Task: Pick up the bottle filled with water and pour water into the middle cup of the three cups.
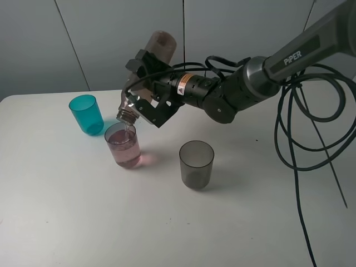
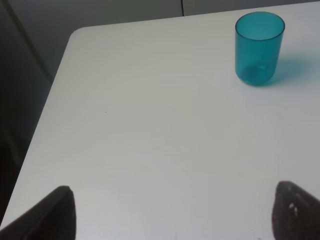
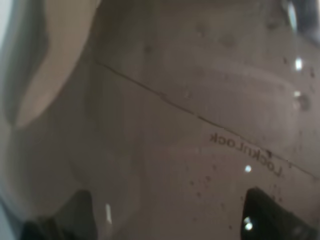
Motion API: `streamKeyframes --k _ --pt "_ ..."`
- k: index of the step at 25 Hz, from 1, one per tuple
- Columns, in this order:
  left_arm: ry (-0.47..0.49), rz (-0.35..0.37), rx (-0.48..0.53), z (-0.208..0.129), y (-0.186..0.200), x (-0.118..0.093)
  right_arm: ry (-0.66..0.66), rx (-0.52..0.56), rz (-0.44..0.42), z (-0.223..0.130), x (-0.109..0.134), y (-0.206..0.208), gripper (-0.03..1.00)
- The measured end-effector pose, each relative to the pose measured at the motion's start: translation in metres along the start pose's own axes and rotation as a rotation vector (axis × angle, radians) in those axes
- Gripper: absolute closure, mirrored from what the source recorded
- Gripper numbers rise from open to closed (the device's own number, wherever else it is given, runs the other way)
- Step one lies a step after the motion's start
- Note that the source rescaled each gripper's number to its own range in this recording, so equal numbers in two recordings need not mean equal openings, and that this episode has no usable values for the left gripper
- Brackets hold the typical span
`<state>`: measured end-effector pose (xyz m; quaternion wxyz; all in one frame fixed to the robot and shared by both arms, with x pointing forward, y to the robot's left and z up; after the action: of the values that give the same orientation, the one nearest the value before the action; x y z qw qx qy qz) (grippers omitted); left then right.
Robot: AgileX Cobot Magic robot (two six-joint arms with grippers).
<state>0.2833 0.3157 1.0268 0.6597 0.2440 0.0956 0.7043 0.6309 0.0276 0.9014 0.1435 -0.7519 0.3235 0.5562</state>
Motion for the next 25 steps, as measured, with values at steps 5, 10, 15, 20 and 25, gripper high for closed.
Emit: streamKeyframes --k 5,10,15,20,25 --pt "0.0 0.0 0.0 0.0 0.0 0.0 0.002 0.0 -0.001 0.0 0.0 0.0 0.96" --pt "0.0 0.0 0.0 0.0 0.0 0.0 -0.001 0.001 -0.004 0.0 -0.001 0.0 0.96" --pt "0.0 0.0 0.0 0.0 0.0 0.0 -0.139 -0.001 0.011 0.0 0.002 0.0 0.96" --pt "0.0 0.0 0.0 0.0 0.0 0.0 -0.393 0.004 0.072 0.002 0.011 0.0 0.96" --pt "0.0 0.0 0.0 0.0 0.0 0.0 -0.818 0.032 0.1 -0.001 0.009 0.002 0.96"
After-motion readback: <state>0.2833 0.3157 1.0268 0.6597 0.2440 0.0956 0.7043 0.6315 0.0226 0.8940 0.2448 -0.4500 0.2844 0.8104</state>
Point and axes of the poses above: a point on each arm's last joint axis where the gripper is mounted, y pointing back along that axis away from the gripper, x along the wrist's bending axis when the last joint is at zero, z = x × y, the point moved 6 cm from there along -y, pointing out along that axis toward the gripper, and after that the axes turned 7 degrees about -y, right-handed, at the moved point
